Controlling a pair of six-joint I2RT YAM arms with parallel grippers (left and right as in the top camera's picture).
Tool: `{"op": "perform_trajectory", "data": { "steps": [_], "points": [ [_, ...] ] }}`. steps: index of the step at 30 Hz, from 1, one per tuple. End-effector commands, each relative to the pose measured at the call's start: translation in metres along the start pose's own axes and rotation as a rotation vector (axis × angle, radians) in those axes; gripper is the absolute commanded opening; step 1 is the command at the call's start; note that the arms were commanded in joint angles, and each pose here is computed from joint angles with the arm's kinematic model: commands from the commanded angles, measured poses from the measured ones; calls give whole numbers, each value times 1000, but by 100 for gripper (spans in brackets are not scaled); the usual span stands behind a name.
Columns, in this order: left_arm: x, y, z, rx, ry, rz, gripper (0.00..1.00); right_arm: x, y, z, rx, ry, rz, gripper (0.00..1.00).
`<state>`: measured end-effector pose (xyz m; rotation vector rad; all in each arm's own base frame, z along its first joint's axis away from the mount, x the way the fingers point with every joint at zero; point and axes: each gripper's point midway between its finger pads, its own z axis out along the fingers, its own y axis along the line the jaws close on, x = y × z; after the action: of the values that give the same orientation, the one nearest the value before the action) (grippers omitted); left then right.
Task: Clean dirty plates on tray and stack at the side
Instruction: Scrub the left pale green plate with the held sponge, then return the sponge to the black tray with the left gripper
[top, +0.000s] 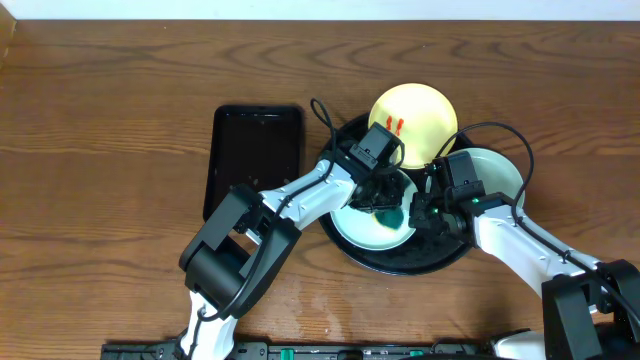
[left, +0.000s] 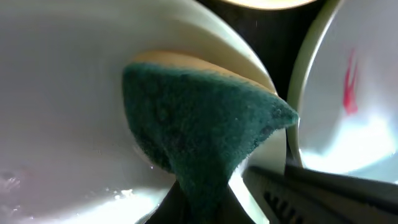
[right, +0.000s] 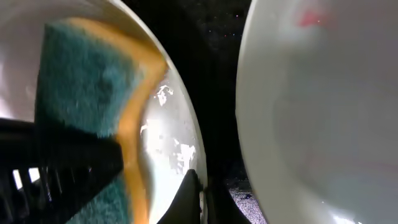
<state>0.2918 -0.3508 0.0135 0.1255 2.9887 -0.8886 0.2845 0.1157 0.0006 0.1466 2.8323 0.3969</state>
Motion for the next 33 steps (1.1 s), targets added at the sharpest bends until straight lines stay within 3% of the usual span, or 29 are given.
{"op": "perform_trajectory", "data": {
  "steps": [1, 7, 11, 17, 26, 33],
  "points": [
    [49, 22, 20, -24, 212, -103, 7, 20, -19, 12, 82, 60, -8, 1],
    [32, 95, -10, -314, 143, -221, 7, 19, -19, 12, 81, 58, -8, 1],
    [-3, 144, -56, -573, -35, -238, 8, 19, -19, 12, 81, 58, -8, 1],
    [-35, 163, -102, -780, -258, -178, 7, 19, -19, 12, 81, 58, -8, 1],
    [-37, 134, -113, -761, -312, -99, 7, 20, -19, 12, 82, 59, -8, 1],
    [-45, 88, -174, -633, -466, -75, 8, 20, -20, 12, 83, 62, -8, 1]
  ]
}}
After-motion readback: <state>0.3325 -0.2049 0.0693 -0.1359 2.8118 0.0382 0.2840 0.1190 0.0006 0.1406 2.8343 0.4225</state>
